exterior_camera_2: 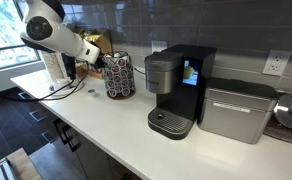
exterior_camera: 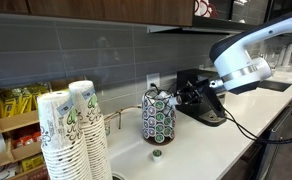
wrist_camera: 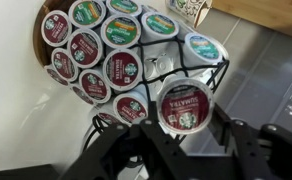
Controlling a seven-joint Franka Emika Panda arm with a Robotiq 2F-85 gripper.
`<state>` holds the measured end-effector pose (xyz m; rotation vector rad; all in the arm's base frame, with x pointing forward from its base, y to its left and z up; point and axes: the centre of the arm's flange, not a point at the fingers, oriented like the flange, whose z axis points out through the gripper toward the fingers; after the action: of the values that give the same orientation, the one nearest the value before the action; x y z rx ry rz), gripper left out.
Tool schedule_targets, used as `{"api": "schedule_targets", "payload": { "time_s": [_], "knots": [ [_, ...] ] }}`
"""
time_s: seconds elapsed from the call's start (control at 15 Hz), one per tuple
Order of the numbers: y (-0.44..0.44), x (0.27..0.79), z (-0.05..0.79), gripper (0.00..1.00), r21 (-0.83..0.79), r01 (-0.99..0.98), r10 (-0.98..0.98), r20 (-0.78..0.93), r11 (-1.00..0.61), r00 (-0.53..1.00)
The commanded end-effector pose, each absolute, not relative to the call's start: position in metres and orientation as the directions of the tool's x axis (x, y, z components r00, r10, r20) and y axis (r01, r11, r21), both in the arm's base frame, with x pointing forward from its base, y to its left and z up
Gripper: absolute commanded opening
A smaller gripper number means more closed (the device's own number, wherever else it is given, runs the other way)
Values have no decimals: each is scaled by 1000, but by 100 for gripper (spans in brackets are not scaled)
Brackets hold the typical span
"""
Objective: Put the right coffee pod in the rack
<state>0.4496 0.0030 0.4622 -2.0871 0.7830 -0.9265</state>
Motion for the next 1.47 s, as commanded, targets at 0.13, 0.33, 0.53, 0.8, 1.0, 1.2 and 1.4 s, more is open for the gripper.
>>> {"api": "schedule_targets", "payload": {
  "time_s": [0.13,0.33,0.53,0.8,1.0,1.2,1.4],
  "knots": [
    [3,461,434,27,-805,-247,-775,360,-539,519],
    [1,462,428,27,-807,-256,-785,356,-532,508],
    [1,464,425,27,-814,-260,-797,351,-519,492],
    [-2,465,425,27,-834,-259,-821,334,-486,463],
    [-1,467,422,27,-845,-262,-831,316,-466,458],
    [1,469,417,27,-860,-253,-832,290,-443,474],
    [1,471,413,27,-874,-230,-824,271,-427,498]
  ]
}}
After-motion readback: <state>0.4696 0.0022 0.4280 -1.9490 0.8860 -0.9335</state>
